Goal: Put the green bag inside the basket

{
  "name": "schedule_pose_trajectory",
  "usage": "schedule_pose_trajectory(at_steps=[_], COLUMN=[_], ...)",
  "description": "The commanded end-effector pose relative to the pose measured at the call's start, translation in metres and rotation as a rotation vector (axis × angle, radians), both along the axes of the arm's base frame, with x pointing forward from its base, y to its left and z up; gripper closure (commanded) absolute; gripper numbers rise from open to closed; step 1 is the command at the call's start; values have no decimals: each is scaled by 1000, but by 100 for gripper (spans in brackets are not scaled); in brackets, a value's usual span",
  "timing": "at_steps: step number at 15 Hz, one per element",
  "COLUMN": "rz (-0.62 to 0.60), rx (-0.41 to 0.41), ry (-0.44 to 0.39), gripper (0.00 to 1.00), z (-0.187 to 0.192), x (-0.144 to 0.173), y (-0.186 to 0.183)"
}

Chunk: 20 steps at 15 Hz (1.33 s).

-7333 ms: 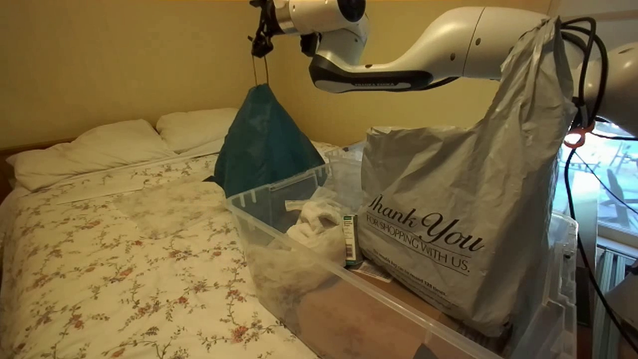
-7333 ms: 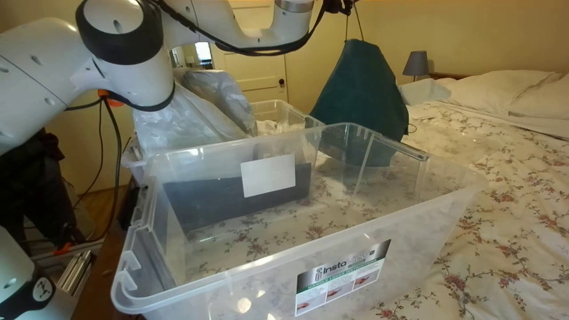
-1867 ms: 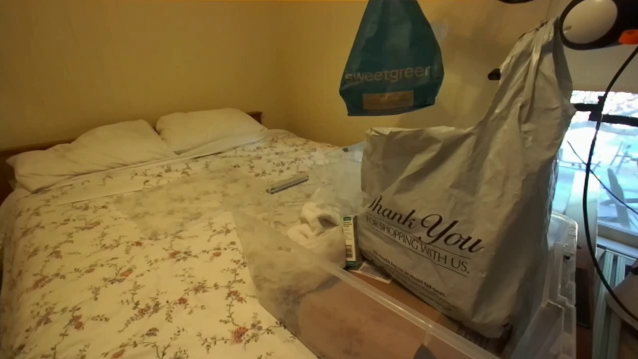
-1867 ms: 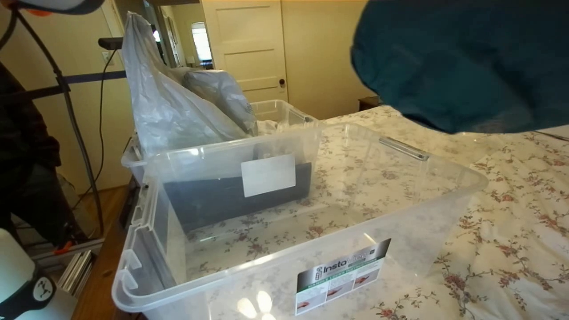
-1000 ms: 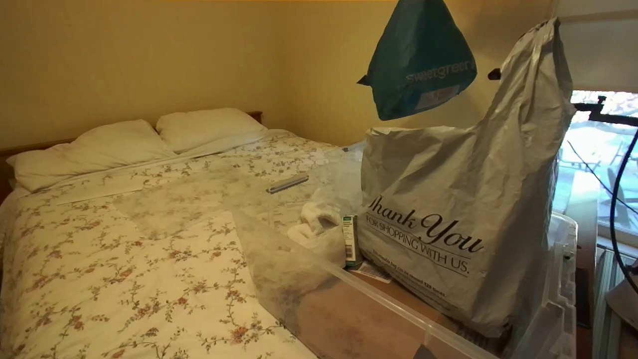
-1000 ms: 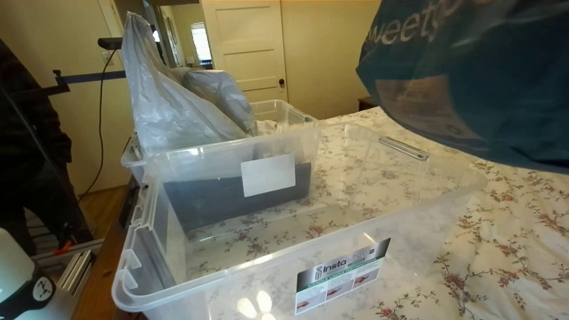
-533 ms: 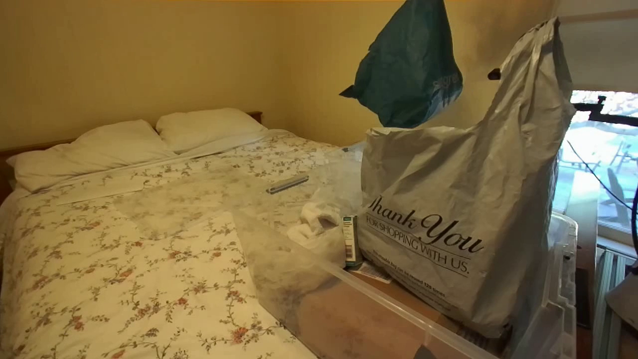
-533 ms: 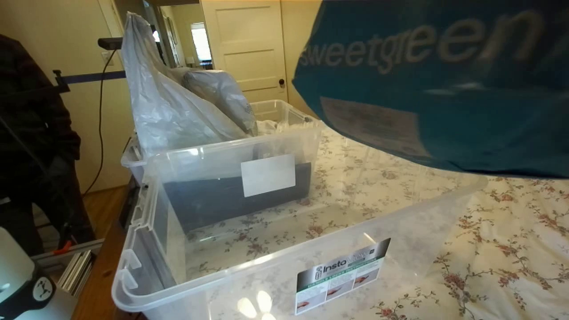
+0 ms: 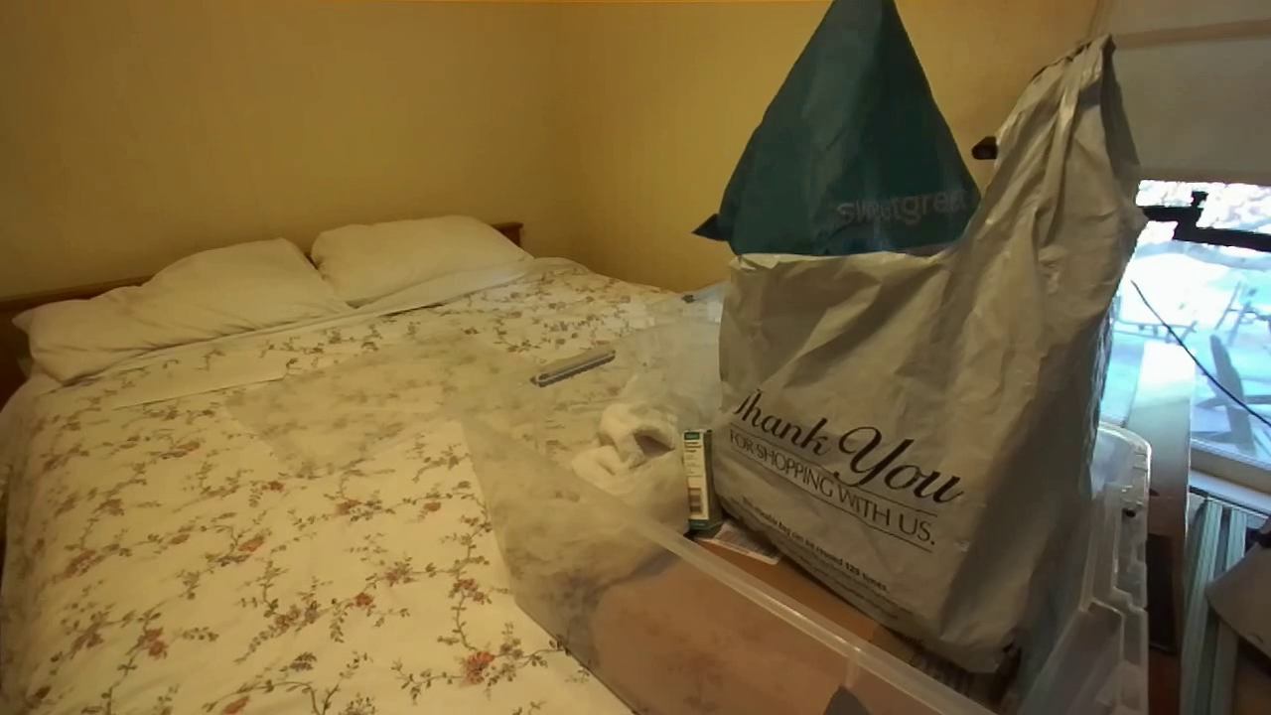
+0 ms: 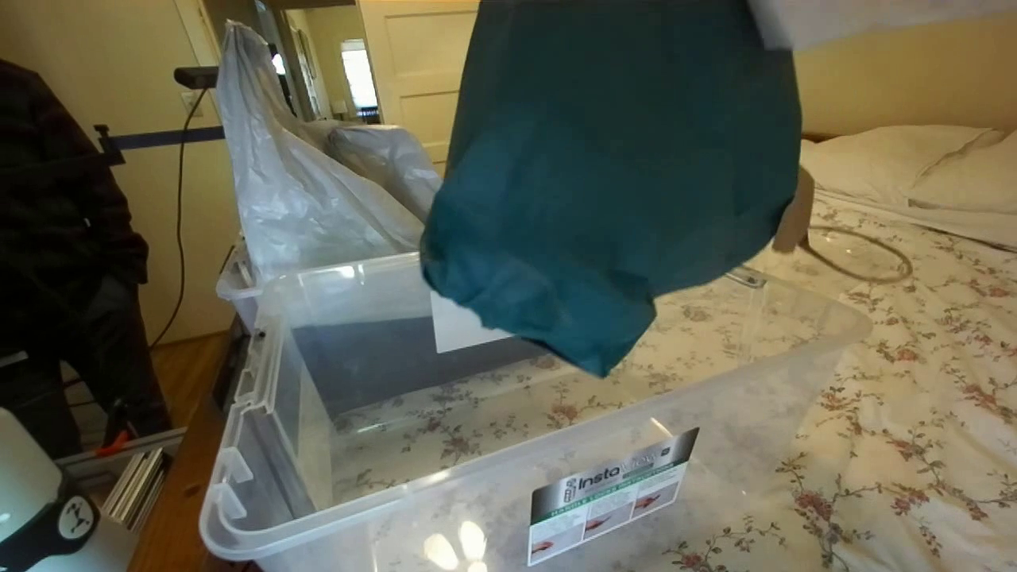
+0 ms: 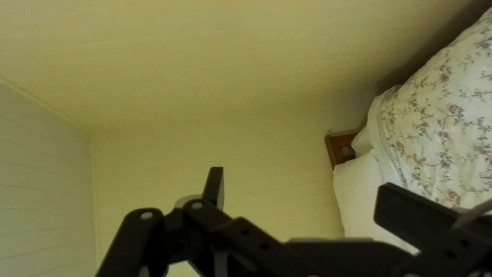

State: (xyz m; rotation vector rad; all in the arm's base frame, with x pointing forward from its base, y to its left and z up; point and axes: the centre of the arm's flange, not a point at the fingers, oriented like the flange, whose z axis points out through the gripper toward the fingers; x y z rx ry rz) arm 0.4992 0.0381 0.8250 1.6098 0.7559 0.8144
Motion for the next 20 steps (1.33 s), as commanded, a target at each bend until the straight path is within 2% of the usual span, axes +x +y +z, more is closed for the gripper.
schedule_pose_trajectory(at_steps=[1, 5, 9, 12, 15, 18, 19, 20], rz=[102, 230, 356, 348, 343, 363, 398, 405], rx=[52, 177, 236, 203, 125, 14, 16, -17], ry=[75, 236, 402, 505, 573, 654, 697, 741], gripper=[0, 0, 0, 0, 0, 0, 0, 0], z=[-32, -92, -159, -199, -222, -241, -250, -263], x=[-24, -11, 8, 37, 95, 147, 163, 179], y=[16, 33, 43, 46, 67, 93, 99, 102])
